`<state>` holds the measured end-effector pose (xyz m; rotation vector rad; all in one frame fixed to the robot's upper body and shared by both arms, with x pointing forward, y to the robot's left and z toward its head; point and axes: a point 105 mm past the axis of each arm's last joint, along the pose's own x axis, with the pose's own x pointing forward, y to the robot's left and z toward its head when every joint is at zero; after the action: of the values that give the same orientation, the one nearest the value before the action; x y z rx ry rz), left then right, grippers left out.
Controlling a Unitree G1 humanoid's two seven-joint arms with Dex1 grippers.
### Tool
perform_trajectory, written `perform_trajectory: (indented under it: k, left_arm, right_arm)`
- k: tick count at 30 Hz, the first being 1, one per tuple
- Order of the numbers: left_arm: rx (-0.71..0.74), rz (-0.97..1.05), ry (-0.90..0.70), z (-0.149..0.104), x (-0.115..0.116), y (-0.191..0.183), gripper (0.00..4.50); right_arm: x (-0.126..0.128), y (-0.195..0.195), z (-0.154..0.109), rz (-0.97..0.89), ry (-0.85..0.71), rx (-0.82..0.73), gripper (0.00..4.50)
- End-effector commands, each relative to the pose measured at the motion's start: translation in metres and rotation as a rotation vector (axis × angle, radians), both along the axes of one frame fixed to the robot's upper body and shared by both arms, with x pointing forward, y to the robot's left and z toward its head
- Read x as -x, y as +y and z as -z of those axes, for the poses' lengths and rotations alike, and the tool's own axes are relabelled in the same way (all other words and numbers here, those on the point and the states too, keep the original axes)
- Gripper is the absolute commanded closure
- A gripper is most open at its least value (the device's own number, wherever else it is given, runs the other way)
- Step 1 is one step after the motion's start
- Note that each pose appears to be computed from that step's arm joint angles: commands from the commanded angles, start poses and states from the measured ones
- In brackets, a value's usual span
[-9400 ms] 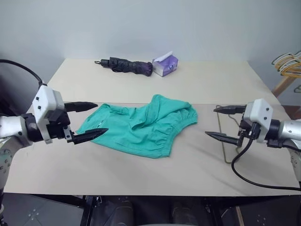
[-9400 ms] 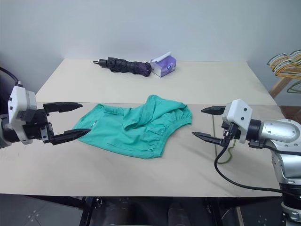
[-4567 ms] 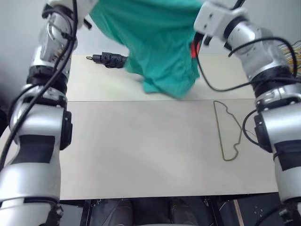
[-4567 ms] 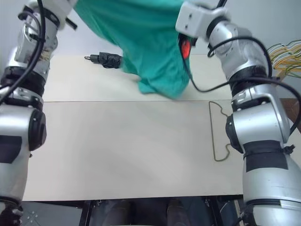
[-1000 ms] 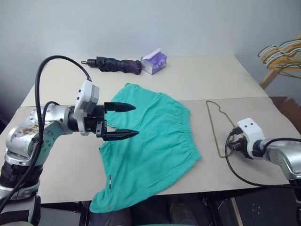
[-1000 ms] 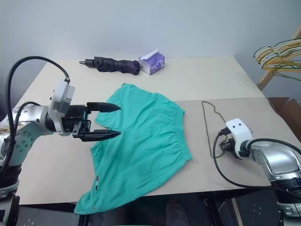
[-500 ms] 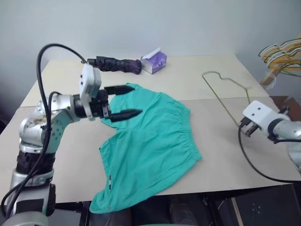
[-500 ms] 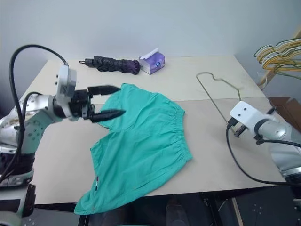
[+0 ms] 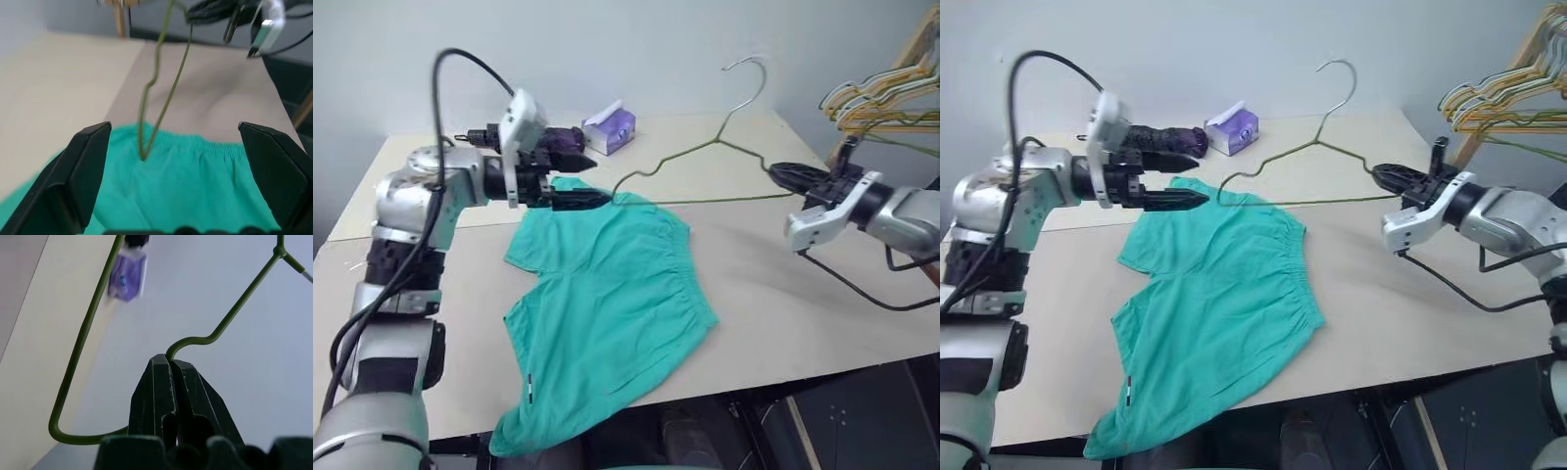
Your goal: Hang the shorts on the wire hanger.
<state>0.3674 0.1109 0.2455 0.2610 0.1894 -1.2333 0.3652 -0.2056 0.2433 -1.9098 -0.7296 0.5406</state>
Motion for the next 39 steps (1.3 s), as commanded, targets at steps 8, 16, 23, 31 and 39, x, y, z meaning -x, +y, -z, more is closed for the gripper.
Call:
perform_trajectory:
  k: [8,16,23,31,39]
  left_arm:
    - [-0.178,0.128,0.052,0.03,-0.001,-0.024,0.0]
    - [-0.214,0.096,0.032,0.039,-0.009,-0.028,2.06]
    - [-0.218,0.095,0.041,0.043,-0.008,-0.026,4.24]
    - [-0.204,0.107,0.036,0.04,-0.006,-0.024,4.5]
    - [-0.334,0.033,-0.1,0.045,-0.013,0.001,4.5]
  right_arm:
    - [0.004,0.016,-0.019,-0.077,-0.059,0.016,4.44]
    - [0.006,0.019,-0.023,-0.09,-0.064,0.015,4.5]
    - [0.008,0.022,-0.031,-0.091,-0.081,0.005,4.5]
    - [0.014,0.024,-0.032,-0.12,-0.05,-0.006,3.94]
    - [0.037,0.029,-0.019,-0.195,0.183,-0.083,1.38]
